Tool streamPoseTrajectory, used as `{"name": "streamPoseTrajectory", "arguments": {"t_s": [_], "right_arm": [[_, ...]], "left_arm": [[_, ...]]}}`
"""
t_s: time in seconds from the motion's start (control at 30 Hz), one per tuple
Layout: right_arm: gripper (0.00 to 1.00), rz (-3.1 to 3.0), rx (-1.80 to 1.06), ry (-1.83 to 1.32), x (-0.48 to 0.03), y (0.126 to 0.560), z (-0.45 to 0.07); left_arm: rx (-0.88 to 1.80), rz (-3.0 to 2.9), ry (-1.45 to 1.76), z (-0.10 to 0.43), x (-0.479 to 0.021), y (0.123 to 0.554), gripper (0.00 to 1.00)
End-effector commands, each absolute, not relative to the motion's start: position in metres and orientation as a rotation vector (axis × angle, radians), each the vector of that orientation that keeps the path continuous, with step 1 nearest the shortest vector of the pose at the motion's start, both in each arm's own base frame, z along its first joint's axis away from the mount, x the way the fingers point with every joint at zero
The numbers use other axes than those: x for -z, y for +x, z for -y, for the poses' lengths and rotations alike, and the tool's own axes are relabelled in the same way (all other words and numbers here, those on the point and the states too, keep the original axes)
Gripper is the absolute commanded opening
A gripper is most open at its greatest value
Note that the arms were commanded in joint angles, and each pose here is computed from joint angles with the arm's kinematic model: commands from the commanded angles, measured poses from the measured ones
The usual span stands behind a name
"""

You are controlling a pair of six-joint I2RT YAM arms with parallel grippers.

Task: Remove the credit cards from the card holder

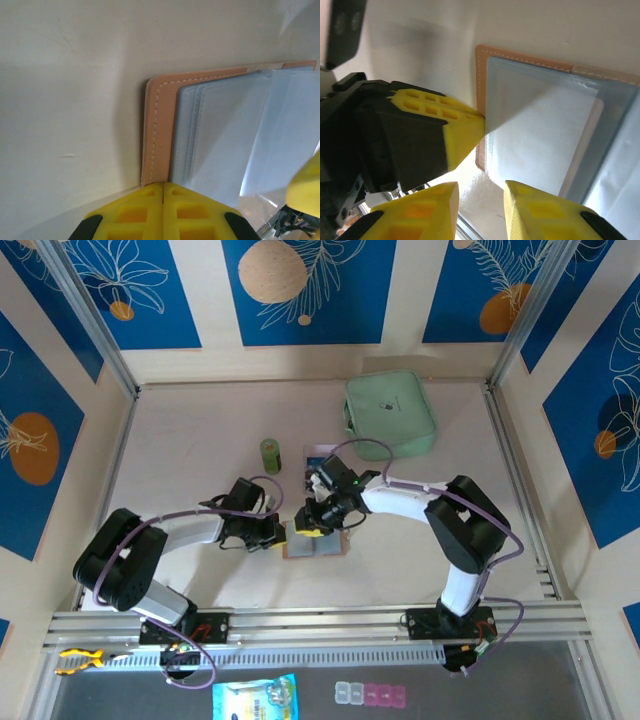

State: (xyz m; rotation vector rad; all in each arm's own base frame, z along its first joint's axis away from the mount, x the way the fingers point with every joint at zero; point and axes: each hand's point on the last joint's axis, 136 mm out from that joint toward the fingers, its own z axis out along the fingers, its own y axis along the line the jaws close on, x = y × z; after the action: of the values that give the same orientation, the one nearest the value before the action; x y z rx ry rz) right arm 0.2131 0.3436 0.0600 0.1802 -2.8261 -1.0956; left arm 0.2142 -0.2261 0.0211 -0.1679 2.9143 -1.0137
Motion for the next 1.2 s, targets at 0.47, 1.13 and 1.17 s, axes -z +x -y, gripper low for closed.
{"name": "streamPoseTrajectory", "arguments": {"t_s": [0.47,1.13,1.17], "right_arm": [[0.32,2.847,0.845,0.154,-0.027,0.203,-0.326],[0.31,2.797,0.956,0.089,-0.021,0.204,-0.317],[0.31,2.792,0.967,0.085,-0.021,0.204,-0.317]], "left_arm": [[0.943,-2.959,-0.138,0.217,-0.014,0.202,0.00],[1.033,-2.852,-0.133,0.231,-0.047,0.220,0.11],[1.063,-2.840,-0.136,0.235,-0.051,0.221,0.15]]}}
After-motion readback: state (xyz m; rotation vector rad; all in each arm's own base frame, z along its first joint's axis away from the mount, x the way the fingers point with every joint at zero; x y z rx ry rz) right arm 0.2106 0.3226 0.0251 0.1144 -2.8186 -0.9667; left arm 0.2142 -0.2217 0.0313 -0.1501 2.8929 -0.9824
